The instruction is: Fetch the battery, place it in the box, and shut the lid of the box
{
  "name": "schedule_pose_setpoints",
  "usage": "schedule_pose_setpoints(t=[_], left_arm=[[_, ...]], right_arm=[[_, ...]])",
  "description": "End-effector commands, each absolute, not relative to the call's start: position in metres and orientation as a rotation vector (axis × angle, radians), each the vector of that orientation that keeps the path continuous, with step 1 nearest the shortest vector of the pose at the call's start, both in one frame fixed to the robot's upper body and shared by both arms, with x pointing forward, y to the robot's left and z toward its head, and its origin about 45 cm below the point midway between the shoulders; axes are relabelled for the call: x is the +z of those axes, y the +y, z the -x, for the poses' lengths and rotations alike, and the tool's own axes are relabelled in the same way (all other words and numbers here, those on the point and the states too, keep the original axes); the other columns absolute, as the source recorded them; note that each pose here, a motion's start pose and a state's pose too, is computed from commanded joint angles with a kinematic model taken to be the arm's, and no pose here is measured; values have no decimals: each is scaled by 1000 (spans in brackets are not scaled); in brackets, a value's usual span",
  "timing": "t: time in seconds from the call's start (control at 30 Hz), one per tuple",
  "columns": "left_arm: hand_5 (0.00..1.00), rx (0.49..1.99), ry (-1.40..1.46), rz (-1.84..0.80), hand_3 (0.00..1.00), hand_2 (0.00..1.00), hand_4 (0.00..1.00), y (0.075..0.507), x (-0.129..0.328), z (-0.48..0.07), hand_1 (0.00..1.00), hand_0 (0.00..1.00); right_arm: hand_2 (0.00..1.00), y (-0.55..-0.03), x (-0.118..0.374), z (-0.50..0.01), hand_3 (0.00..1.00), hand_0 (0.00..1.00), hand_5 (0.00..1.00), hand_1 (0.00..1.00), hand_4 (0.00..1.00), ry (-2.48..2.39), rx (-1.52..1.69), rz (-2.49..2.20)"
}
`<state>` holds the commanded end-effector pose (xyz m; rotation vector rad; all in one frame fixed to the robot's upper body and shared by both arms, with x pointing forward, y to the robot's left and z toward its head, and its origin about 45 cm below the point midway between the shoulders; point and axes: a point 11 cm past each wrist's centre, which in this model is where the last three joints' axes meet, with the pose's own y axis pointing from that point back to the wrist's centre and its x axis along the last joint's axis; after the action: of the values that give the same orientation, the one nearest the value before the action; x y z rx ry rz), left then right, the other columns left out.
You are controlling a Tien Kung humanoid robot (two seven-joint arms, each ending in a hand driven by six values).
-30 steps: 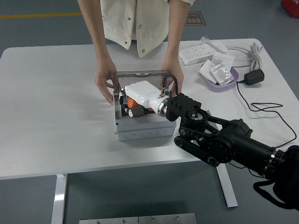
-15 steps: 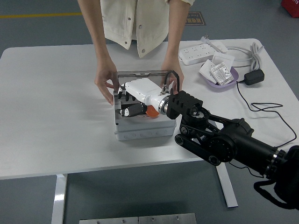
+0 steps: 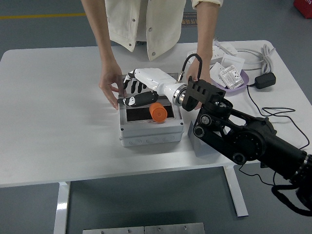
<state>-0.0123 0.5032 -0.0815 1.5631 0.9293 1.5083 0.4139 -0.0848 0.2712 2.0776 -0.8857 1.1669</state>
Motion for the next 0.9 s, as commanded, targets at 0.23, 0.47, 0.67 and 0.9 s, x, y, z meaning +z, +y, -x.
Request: schedule_pose_setpoints(t=[0.23, 0.47, 0.67, 0.9], left_arm=[[2, 1504, 929, -1564, 525, 590, 102, 503, -82, 12, 754, 569], [2, 1500, 923, -1563, 525, 590, 102, 503, -81, 8, 754, 569], [2, 1497, 916, -1563, 525, 590, 102, 504, -81, 5, 754, 570], [2, 1497, 909, -1563, 524, 591, 101, 505, -80, 2, 754, 569]], right_arm=[[516, -89, 298, -419, 601, 473, 605, 451, 833, -925, 1180, -2099], [512, -94, 296, -438, 604, 468, 601, 449, 823, -969, 1150, -2090], [510, -104, 293, -459, 612, 465, 599, 449, 821, -1025, 1116, -2060], [580, -119, 280, -476, 623, 583, 623, 517, 831, -1069, 1040, -2039]])
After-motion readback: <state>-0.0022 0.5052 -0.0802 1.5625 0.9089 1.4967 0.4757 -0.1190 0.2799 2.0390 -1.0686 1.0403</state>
